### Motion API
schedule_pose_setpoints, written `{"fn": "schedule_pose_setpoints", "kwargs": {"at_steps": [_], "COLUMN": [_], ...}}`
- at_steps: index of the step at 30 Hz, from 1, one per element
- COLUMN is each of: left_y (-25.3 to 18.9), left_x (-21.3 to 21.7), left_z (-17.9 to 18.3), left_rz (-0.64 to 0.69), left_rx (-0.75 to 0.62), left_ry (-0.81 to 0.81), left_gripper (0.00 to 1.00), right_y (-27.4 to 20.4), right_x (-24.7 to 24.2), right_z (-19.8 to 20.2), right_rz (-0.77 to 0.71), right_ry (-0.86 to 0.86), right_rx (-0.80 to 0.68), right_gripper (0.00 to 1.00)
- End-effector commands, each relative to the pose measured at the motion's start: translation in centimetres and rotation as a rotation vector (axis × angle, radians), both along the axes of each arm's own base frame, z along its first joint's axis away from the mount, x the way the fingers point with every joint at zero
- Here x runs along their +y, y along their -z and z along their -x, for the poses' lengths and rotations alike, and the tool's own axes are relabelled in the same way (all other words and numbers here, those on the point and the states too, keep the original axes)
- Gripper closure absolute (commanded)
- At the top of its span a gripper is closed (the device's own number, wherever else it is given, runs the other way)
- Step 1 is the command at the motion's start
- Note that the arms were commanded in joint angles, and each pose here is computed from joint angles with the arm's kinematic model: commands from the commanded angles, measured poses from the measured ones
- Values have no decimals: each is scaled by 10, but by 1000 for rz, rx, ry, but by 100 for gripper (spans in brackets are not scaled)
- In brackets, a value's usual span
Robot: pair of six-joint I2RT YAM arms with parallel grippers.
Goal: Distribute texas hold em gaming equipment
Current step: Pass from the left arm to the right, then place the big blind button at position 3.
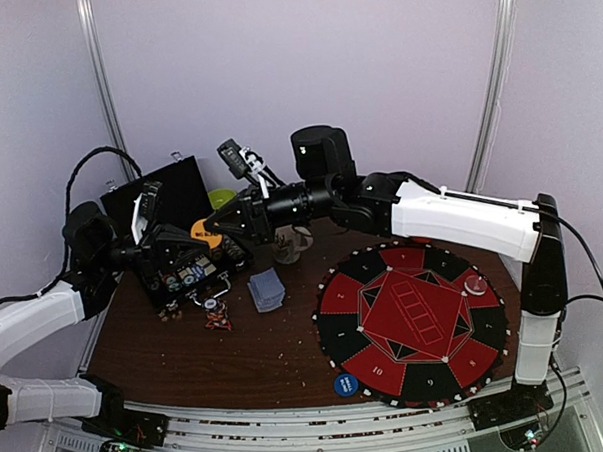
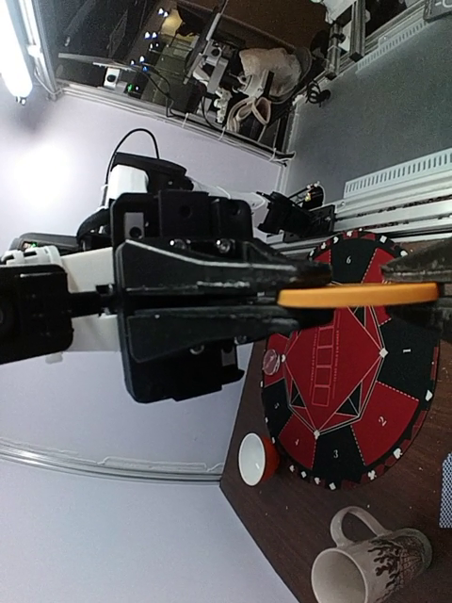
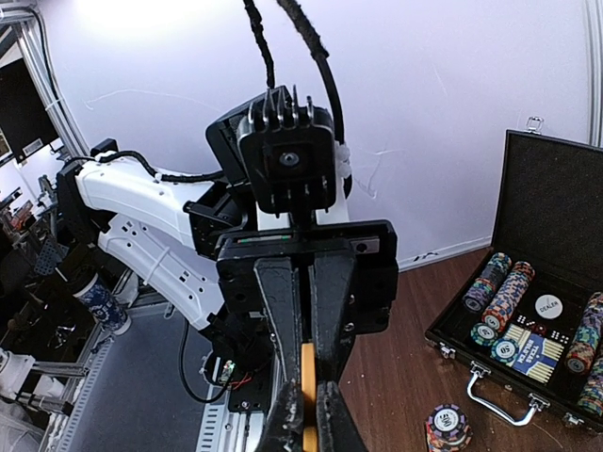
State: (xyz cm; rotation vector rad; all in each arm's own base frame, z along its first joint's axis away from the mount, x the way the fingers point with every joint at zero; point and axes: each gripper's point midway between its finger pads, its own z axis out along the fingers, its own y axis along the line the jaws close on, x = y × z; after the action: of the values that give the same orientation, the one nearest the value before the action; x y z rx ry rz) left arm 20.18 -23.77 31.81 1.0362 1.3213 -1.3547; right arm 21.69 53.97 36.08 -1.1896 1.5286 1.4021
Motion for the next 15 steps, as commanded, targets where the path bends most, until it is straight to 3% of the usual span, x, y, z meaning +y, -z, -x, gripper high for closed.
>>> {"fn": "schedule_pose_setpoints", "kwargs": {"at_steps": [1, 2, 3, 4, 5, 6, 7, 10, 15], "left_y": [-16, -16, -15, -14, -12, -9, -5, 10, 27], "left_x": [0, 0, 0, 1, 2, 3, 4, 14, 34], "left_z": [-1, -3, -8, -17, -25, -34, -45, -79, -113], "left_rz": [22, 22, 22, 21, 19, 7, -11, -95, -156], "left_rx": [-93, -87, -78, -61, -44, -35, -24, 28, 106], "left_ry": [-14, -27, -50, -92, -138, -183, -238, -415, -580], "left_gripper": [100, 100, 85, 50, 27, 11, 3, 2, 2], "right_y": [-6, -6, -8, -13, -15, -18, -17, -8, 65], "right_x": [-4, -7, -10, -17, -25, -35, -49, -107, -218], "right_z": [0, -3, -9, -16, -25, -35, -50, -102, -181], "right_rz": [17, 16, 10, -1, -13, -25, -31, -54, 18], "right_ry": [12, 25, 43, 67, 94, 129, 182, 395, 806], "right_rx": [4, 6, 15, 29, 57, 79, 103, 193, 332], "right_gripper": [100, 100, 100, 100, 100, 100, 100, 100, 100]}}
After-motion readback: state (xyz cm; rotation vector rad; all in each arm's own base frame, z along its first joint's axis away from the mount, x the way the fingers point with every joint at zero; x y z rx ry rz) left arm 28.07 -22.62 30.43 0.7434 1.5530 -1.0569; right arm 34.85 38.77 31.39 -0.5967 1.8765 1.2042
